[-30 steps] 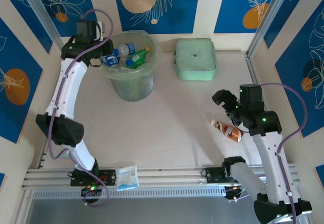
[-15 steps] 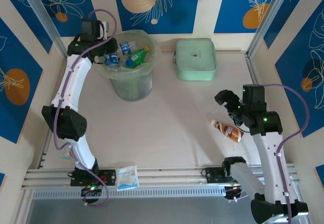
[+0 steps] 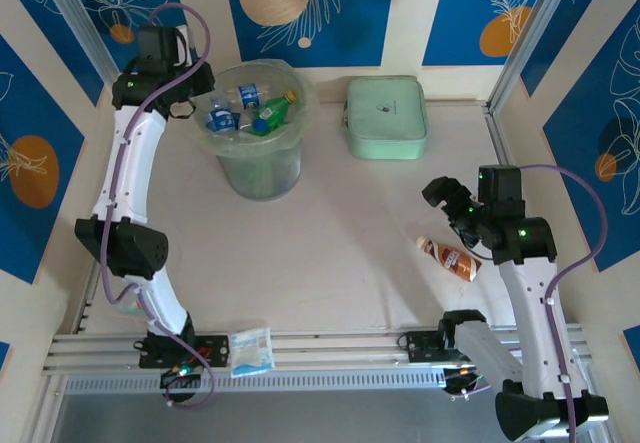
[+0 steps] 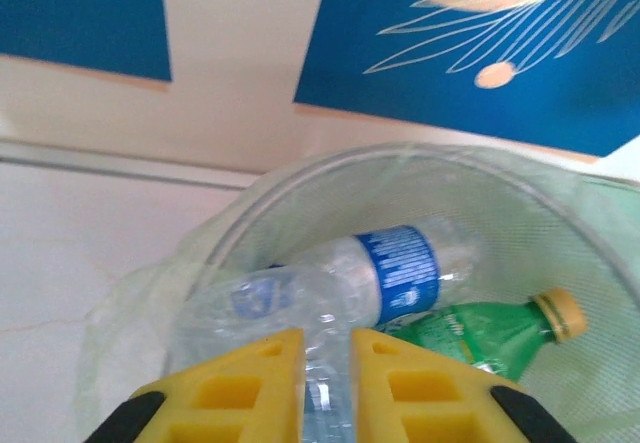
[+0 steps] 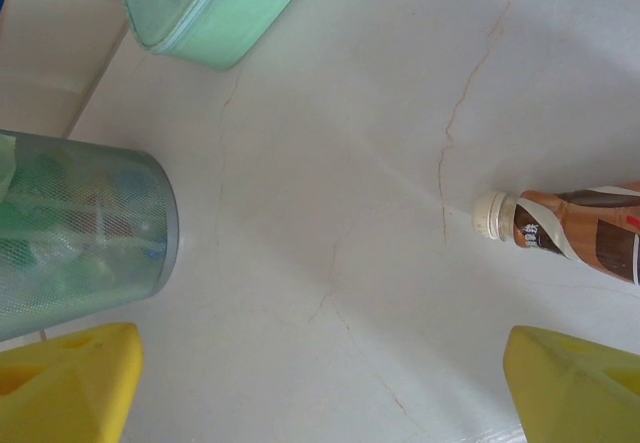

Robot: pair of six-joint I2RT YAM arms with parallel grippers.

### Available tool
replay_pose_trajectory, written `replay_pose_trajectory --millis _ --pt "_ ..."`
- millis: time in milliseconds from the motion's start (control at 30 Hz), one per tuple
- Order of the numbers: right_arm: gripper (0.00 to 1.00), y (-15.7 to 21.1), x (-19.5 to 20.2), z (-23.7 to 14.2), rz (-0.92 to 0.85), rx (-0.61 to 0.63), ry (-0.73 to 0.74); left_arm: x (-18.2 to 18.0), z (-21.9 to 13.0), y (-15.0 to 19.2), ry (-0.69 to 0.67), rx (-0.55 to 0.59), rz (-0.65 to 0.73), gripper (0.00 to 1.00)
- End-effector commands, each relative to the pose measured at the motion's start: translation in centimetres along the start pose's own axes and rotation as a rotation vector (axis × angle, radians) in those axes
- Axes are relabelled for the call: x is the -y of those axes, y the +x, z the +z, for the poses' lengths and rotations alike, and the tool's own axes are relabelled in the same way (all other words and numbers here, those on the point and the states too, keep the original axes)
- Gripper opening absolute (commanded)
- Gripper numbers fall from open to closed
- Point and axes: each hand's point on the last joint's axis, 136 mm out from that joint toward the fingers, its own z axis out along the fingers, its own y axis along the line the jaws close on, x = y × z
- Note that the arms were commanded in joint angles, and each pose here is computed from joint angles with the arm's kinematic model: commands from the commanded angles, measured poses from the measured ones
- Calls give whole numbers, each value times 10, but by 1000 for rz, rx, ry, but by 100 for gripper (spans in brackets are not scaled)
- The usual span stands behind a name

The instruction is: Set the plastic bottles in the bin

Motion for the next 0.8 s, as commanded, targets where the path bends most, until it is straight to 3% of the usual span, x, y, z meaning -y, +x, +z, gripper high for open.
replay_pose_trajectory --millis 0,300,567,767 --pt "93 3 0 -4 -19 -2 -13 -15 19 16 -49 -61 -17 18" --pt "93 11 25 9 21 -14 66 10 48 46 53 -156 -14 15" --pt "93 18 52 21 59 -30 165 6 65 74 38 -224 -6 13" --pt "93 15 52 20 54 -21 169 16 37 45 64 -136 -6 21"
